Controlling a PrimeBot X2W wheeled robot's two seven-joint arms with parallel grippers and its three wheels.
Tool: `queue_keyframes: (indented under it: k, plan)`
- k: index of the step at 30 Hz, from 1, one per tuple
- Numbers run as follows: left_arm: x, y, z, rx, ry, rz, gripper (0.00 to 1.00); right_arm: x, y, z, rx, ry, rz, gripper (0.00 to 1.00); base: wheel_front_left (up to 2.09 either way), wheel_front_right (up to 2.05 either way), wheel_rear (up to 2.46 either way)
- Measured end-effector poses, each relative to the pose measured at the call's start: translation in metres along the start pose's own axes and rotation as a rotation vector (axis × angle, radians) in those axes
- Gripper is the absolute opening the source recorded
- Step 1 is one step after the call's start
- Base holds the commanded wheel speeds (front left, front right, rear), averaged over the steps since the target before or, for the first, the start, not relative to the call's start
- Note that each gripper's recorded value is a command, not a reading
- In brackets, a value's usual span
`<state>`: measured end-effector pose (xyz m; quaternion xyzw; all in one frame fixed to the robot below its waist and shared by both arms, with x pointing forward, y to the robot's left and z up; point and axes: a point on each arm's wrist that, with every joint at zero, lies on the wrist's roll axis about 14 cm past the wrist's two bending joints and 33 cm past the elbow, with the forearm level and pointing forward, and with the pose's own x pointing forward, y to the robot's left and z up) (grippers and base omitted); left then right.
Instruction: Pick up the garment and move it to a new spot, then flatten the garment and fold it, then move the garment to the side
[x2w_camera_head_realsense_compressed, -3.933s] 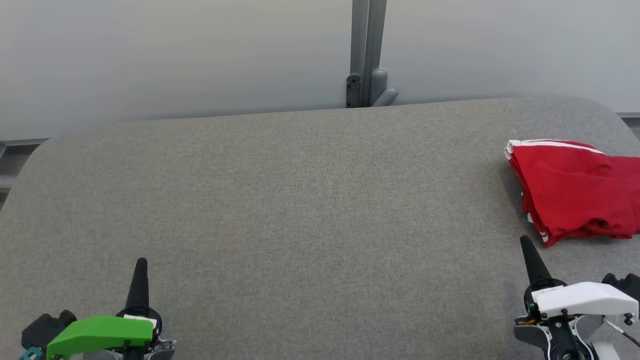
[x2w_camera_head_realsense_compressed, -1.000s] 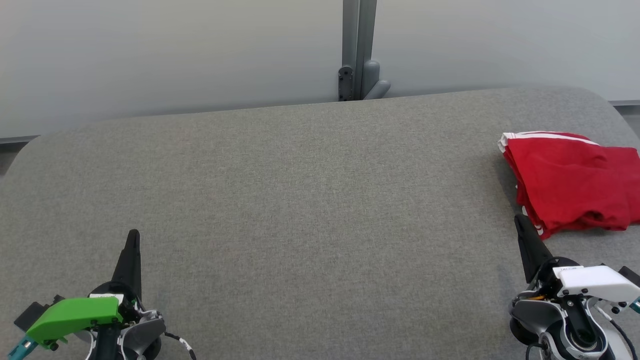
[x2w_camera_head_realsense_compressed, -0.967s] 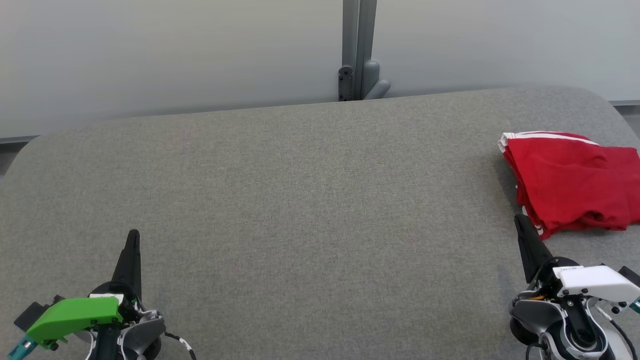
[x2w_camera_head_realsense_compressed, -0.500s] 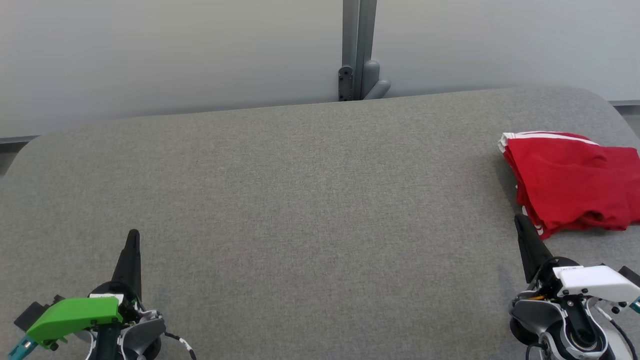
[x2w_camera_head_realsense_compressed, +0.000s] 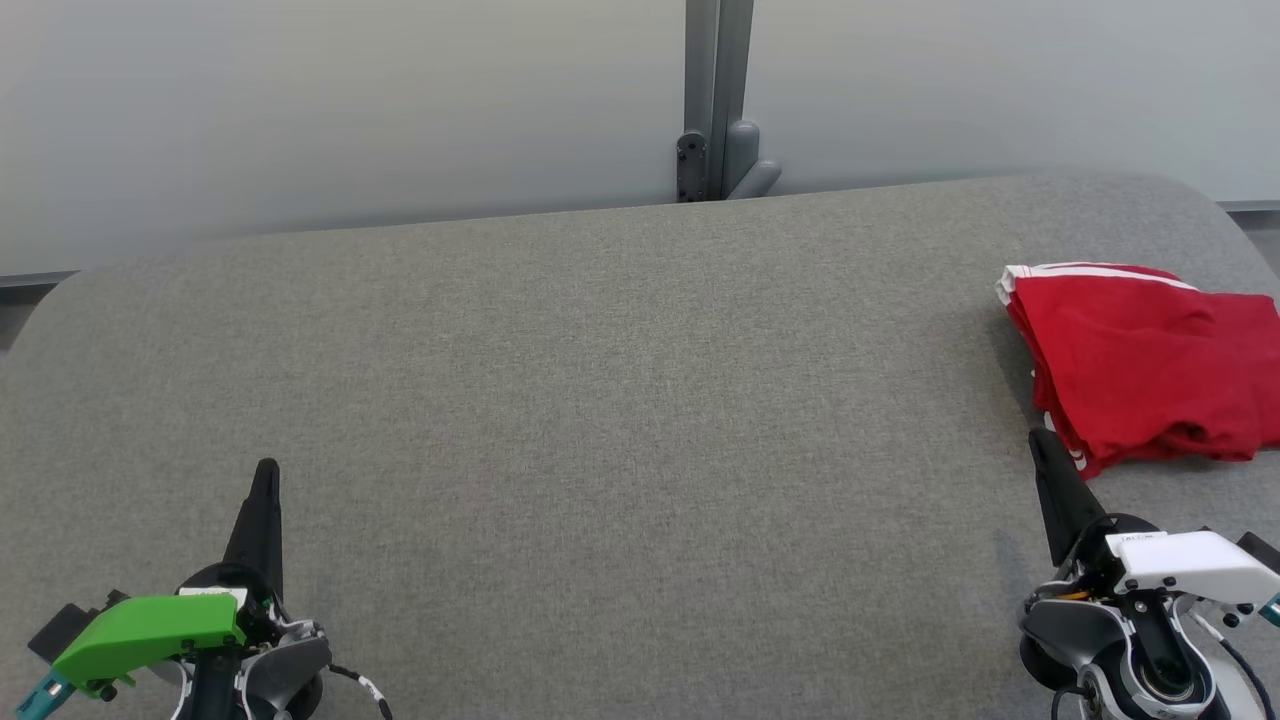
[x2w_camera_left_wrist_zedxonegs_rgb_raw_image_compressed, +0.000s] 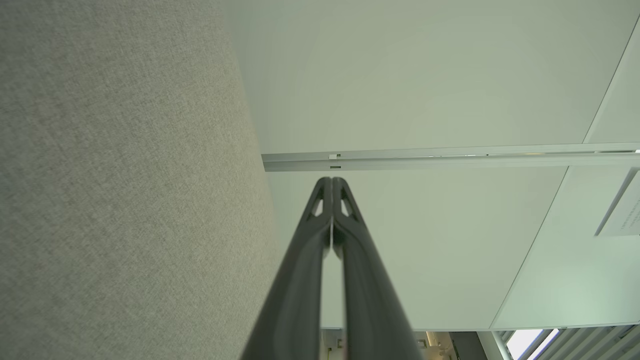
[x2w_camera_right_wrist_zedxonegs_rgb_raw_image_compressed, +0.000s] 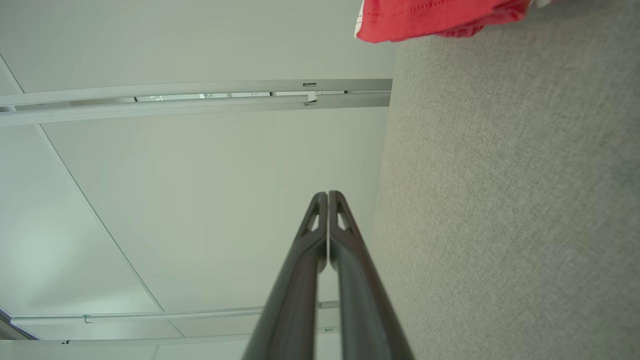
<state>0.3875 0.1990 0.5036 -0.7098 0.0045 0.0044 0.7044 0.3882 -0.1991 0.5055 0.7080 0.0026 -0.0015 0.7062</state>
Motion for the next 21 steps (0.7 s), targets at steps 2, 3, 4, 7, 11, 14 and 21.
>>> queue_keyframes:
  k: [2, 3, 4, 7, 11, 14, 21]
  plan:
    - [0.0000, 0.0000, 0.0000, 0.000, 0.000, 0.000, 0.00, 0.0000, 0.0000, 0.0000, 0.000, 0.000, 0.000, 0.00, 0.00, 0.00, 0.00]
    - [0.0000, 0.0000, 0.0000, 0.000, 0.000, 0.000, 0.00, 0.0000, 0.0000, 0.0000, 0.000, 0.000, 0.000, 0.00, 0.00, 0.00, 0.00]
    - [0.0000, 0.0000, 0.0000, 0.000, 0.000, 0.000, 0.00, 0.0000, 0.0000, 0.0000, 0.000, 0.000, 0.000, 0.00, 0.00, 0.00, 0.00]
    - [0.0000, 0.0000, 0.0000, 0.000, 0.000, 0.000, 0.00, 0.0000, 0.0000, 0.0000, 0.000, 0.000, 0.000, 0.00, 0.00, 0.00, 0.00]
    - [0.0000, 0.0000, 0.0000, 0.000, 0.000, 0.000, 0.00, 0.0000, 0.0000, 0.0000, 0.000, 0.000, 0.000, 0.00, 0.00, 0.00, 0.00]
    - [0.0000, 0.0000, 0.0000, 0.000, 0.000, 0.000, 0.00, 0.0000, 0.0000, 0.0000, 0.000, 0.000, 0.000, 0.00, 0.00, 0.00, 0.00]
    - [0.0000, 0.0000, 0.0000, 0.000, 0.000, 0.000, 0.00, 0.0000, 0.0000, 0.0000, 0.000, 0.000, 0.000, 0.00, 0.00, 0.00, 0.00]
